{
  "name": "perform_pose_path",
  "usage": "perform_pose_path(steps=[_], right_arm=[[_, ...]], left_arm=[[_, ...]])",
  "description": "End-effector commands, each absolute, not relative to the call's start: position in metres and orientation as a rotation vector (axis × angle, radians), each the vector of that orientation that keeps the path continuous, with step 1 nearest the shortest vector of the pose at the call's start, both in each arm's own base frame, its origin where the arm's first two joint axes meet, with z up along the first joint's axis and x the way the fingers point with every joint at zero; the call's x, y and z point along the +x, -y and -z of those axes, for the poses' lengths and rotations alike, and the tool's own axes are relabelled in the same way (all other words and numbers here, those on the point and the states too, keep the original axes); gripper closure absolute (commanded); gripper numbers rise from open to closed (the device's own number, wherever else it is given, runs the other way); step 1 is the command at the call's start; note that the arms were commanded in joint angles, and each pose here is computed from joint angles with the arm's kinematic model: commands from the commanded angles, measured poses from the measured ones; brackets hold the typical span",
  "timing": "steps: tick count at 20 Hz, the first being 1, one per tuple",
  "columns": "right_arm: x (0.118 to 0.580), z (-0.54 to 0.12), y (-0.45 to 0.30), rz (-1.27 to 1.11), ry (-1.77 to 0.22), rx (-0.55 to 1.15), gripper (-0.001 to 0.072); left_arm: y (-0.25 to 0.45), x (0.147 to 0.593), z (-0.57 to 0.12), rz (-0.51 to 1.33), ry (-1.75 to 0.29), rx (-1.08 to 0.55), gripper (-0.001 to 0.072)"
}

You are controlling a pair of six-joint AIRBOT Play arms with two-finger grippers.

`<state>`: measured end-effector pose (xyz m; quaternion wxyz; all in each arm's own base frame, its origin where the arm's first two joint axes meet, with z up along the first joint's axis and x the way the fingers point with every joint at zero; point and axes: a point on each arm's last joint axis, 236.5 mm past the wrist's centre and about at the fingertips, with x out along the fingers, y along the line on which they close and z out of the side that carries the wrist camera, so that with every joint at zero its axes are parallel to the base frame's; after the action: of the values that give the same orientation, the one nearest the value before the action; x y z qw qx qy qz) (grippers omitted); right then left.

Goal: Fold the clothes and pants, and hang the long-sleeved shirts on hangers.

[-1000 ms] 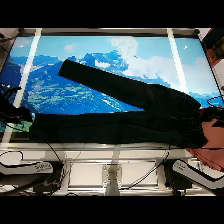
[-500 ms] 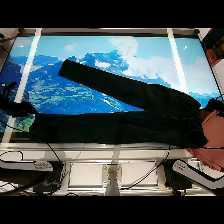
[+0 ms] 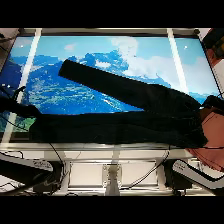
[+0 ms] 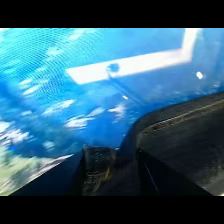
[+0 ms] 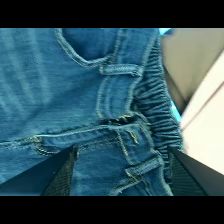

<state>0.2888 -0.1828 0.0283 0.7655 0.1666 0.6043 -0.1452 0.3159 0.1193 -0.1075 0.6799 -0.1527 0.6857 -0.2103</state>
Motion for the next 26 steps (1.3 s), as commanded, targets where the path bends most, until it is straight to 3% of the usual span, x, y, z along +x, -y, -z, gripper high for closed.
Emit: perform_pose_path(steps=[1, 2, 6, 10, 13, 18, 20, 21, 23, 24, 26], right_arm=[[0.303, -0.032, 0.177, 0.289, -1.257, 0.399, 0.0154], [0.307, -0.033, 0.176, 0.287, -1.238, 0.404, 0.0162], [0.327, -0.04, 0.183, 0.299, -1.143, 0.411, 0.0162], [0.34, -0.035, 0.21, 0.424, -1.071, 0.451, 0.0163], [0.343, -0.003, 0.212, 0.422, -1.137, 0.491, 0.0212], [0.344, 0.057, 0.213, 0.405, -1.256, 0.613, 0.021], [0.349, 0.067, 0.223, 0.405, -1.252, 0.67, 0.0177], [0.353, 0.069, 0.23, 0.406, -1.234, 0.686, 0.0177], [0.364, 0.07, 0.24, 0.376, -1.215, 0.686, 0.0177], [0.369, 0.072, 0.241, 0.351, -1.224, 0.679, 0.0176], [0.368, 0.082, 0.238, 0.312, -1.282, 0.687, 0.0177]], left_arm=[[-0.11, 0.326, 0.119, 0.505, -1.532, -0.274, 0.0461], [-0.106, 0.33, 0.119, 0.514, -1.529, -0.256, 0.0673], [-0.089, 0.361, 0.107, 0.528, -1.456, -0.213, 0.0683], [-0.11, 0.414, 0.061, 0.416, -1.306, -0.149, 0.0682], [-0.128, 0.441, 0.031, 0.301, -1.206, -0.14, 0.0682], [-0.124, 0.471, -0.001, 0.25, -1.051, -0.211, 0.0681], [-0.116, 0.478, -0.007, 0.266, -1.015, -0.254, 0.0678], [-0.115, 0.479, -0.006, 0.27, -1.013, -0.264, 0.0577], [-0.114, 0.479, -0.007, 0.272, -1.009, -0.268, 0.0068], [-0.112, 0.481, -0.009, 0.278, -1.0, -0.282, 0.0], [-0.105, 0.487, -0.017, 0.294, -0.965, -0.322, 0.0]])
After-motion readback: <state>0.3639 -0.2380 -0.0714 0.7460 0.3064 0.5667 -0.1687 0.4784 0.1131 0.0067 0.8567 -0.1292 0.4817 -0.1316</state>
